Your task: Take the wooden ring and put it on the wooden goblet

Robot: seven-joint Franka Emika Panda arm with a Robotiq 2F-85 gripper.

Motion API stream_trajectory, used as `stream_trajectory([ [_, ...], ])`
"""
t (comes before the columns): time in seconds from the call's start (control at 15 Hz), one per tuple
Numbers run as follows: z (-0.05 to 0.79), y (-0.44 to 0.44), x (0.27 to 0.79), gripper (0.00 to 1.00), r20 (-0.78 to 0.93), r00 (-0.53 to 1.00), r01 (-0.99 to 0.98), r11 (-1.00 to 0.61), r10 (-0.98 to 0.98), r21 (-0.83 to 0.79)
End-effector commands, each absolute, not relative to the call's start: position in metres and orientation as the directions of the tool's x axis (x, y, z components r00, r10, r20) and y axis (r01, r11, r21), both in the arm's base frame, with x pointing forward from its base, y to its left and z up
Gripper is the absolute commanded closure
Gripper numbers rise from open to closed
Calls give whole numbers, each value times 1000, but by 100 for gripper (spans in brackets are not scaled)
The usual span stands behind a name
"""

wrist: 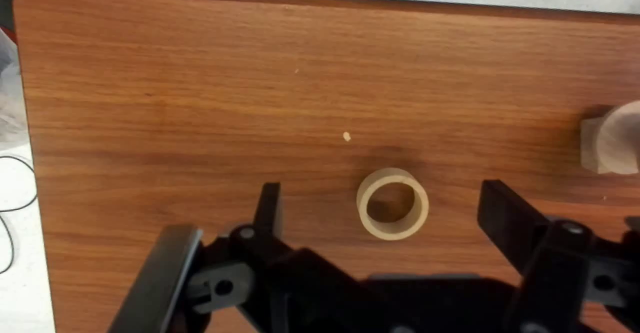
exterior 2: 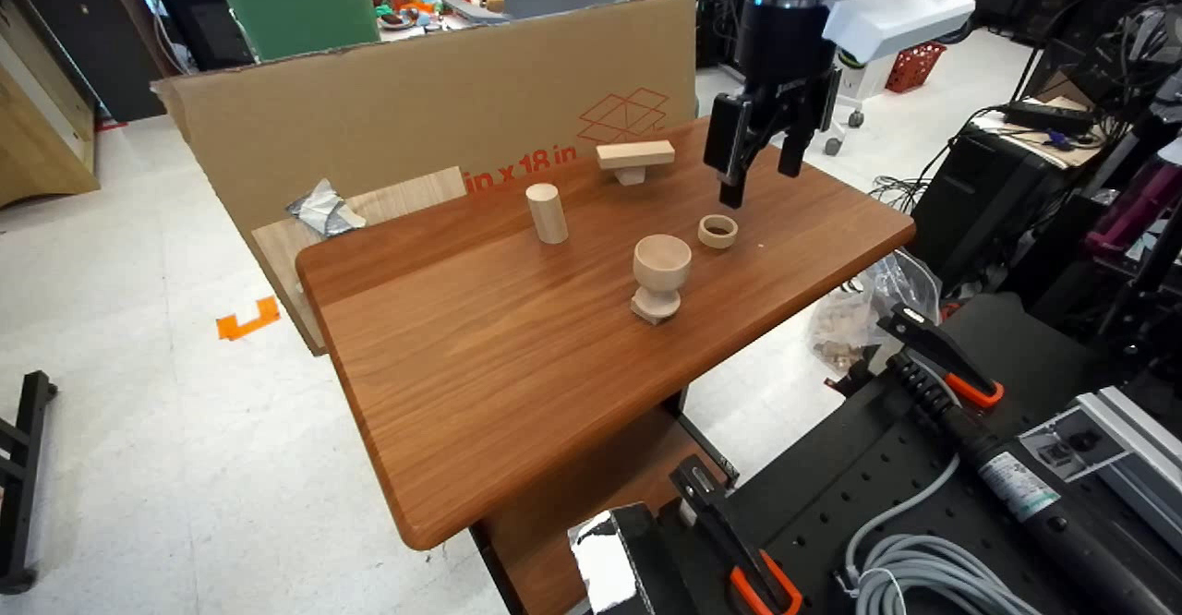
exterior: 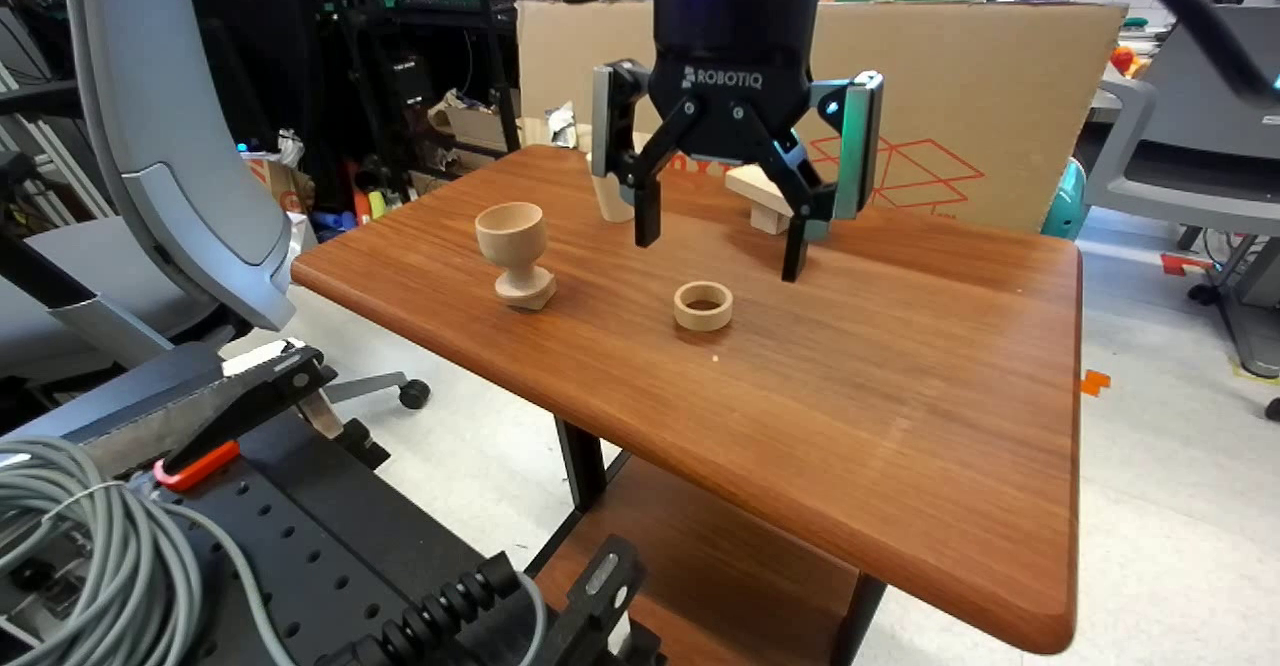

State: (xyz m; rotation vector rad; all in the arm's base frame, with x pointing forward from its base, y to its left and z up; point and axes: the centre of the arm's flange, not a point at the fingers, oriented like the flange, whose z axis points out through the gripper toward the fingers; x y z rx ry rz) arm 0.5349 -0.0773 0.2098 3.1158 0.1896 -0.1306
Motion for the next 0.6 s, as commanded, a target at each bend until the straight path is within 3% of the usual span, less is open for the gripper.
stream_trajectory([
  [0.0, 195, -78, 548, 0, -122, 984, 135, -990, 128, 45],
  [0.53, 175, -70, 554, 0, -169, 970, 184, -981, 172, 57],
])
